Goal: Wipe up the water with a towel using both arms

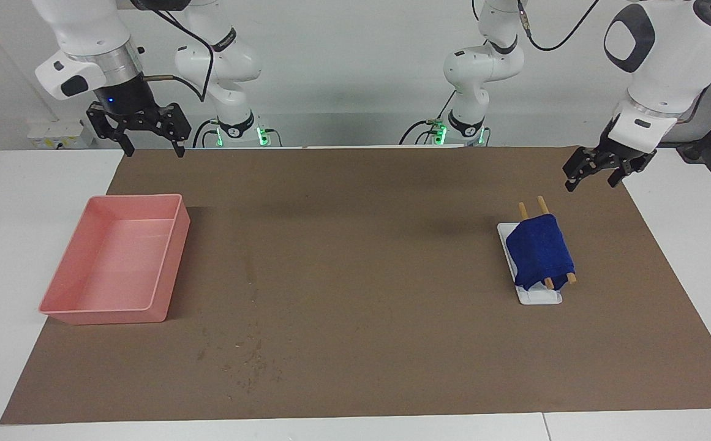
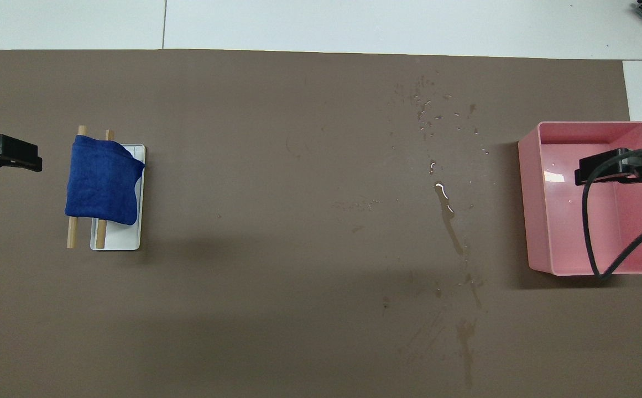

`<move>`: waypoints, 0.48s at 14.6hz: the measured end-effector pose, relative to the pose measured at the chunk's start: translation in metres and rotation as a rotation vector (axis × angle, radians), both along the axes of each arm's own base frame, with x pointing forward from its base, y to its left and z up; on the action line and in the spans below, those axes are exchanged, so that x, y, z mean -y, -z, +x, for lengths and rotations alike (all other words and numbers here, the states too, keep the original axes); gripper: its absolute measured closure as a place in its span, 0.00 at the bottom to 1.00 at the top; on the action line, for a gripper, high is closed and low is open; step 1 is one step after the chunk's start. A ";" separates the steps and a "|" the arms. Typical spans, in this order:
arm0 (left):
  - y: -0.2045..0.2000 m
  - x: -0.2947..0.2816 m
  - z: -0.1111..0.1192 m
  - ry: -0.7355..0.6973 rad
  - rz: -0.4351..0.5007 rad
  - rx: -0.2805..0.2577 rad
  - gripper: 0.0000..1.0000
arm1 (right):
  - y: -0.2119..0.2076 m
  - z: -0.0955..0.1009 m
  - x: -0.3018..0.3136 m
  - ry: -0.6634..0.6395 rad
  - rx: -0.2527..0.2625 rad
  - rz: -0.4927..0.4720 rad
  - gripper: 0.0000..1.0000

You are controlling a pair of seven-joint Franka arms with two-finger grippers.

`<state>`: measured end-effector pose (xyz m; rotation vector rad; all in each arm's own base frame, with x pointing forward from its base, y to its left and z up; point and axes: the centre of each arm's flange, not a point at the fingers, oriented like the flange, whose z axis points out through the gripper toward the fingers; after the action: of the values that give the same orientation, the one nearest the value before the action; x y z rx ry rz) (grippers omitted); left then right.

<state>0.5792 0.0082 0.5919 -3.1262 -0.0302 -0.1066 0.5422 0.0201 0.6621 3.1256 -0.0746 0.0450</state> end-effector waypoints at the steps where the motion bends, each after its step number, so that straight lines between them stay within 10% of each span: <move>1: 0.005 -0.001 0.002 -0.002 0.000 0.011 0.00 | 0.000 0.000 0.000 0.000 0.000 0.000 0.00; 7: 0.048 -0.036 0.004 -0.064 -0.010 0.009 0.00 | 0.000 0.000 0.000 0.000 0.000 0.000 0.00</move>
<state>0.5835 0.0446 0.5443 -3.1307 -0.1314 -0.1197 0.5422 0.0201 0.6620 3.1256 -0.0746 0.0449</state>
